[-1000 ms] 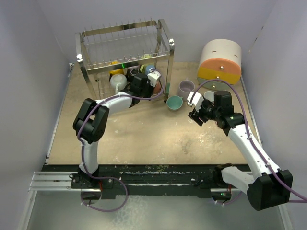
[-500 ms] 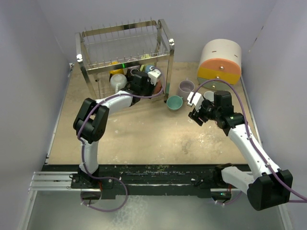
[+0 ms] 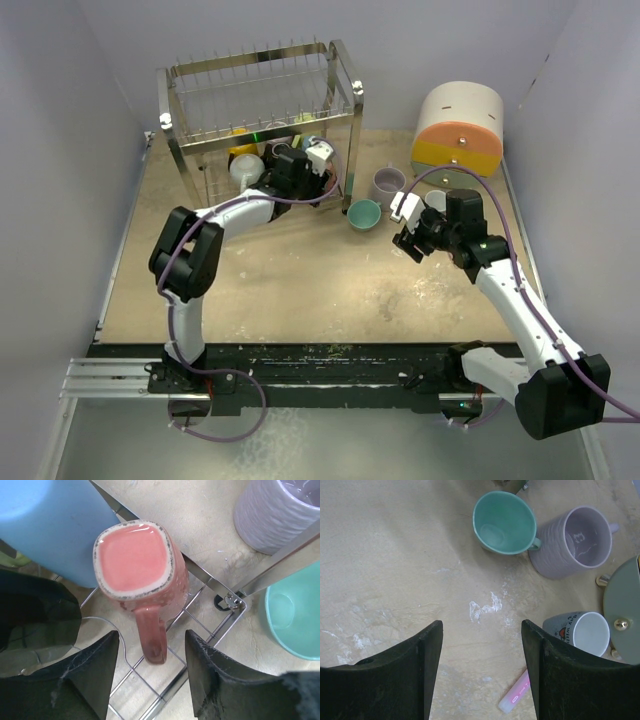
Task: Load the cups into the dish rack
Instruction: Turn the cup upside down in the dish rack.
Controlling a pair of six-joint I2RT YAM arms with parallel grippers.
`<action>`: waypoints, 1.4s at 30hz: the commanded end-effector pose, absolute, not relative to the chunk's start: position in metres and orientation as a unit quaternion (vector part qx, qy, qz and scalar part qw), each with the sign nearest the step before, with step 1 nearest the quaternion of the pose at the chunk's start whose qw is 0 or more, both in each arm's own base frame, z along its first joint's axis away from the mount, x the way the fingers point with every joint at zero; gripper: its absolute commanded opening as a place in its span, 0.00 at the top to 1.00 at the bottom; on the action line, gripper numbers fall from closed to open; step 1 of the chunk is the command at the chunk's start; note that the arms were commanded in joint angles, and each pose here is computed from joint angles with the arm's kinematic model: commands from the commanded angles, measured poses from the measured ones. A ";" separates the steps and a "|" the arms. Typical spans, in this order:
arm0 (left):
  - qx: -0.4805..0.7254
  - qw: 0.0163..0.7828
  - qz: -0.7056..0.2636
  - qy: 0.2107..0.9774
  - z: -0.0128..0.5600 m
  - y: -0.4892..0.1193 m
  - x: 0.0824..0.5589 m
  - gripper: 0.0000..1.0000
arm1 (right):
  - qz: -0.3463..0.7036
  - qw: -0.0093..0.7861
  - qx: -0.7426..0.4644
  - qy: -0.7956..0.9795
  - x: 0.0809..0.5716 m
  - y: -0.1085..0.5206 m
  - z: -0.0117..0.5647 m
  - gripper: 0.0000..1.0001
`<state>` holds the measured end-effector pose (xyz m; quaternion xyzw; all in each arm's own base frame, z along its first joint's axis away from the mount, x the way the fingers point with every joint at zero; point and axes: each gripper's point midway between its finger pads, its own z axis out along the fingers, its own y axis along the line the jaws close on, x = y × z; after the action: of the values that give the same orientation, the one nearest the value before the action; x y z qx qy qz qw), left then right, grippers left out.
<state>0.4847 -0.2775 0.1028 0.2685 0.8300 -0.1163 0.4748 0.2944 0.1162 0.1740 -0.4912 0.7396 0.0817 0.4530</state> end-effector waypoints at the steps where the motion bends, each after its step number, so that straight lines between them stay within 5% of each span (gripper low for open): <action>1: 0.231 0.523 -0.132 0.810 0.158 -0.272 0.484 0.39 | 0.073 0.464 -0.493 0.733 0.298 0.115 0.179 0.34; 22: 0.282 0.491 -0.230 0.791 0.158 -0.270 0.393 0.32 | 0.076 0.461 -0.497 0.731 0.297 0.116 0.177 0.34; 38: 0.214 0.537 -0.427 0.695 0.205 -0.252 0.264 0.31 | 0.175 0.479 -0.511 0.692 0.280 0.149 0.195 0.33; 42: 0.183 0.549 -0.456 0.676 0.215 -0.242 0.244 0.23 | 0.200 0.480 -0.510 0.685 0.282 0.158 0.208 0.33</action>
<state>0.2594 -0.2423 0.1768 0.2164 0.7284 -0.3947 0.5165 0.2798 0.1427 0.1805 -0.5101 0.7086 0.1601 0.4606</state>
